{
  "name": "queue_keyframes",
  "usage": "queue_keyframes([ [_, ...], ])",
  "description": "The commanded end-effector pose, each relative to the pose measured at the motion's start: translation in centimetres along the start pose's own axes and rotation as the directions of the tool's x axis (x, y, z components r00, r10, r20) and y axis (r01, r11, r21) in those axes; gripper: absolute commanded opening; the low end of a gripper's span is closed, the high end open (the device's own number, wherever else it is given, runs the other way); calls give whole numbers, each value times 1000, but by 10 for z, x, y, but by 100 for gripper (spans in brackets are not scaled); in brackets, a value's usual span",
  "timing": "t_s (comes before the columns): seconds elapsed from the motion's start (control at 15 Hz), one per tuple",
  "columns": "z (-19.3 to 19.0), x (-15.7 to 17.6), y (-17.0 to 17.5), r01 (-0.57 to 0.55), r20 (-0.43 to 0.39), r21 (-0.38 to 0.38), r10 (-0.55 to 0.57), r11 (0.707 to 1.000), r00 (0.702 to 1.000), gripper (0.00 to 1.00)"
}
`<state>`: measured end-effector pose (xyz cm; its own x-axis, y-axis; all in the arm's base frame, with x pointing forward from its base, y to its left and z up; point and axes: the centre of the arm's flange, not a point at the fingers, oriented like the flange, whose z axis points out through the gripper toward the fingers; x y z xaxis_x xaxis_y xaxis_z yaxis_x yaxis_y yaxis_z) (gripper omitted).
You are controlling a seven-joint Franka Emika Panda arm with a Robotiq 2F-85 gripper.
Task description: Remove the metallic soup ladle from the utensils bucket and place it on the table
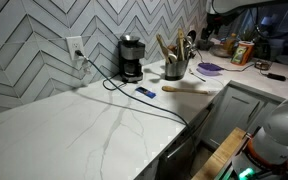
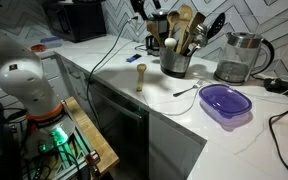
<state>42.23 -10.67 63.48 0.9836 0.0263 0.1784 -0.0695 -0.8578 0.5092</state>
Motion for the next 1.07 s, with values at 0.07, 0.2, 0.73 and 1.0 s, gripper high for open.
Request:
queue_keyframes([
  [0.07,12,53,23,-53,-121,-156,34,986,992,100],
  [0.2,22,69,34,-95,-161,-169,68,981,985,100],
  [0.73,72,116,48,-287,-192,-152,257,946,947,100],
  [1.0,94,130,45,-344,-182,-164,314,925,932,100],
])
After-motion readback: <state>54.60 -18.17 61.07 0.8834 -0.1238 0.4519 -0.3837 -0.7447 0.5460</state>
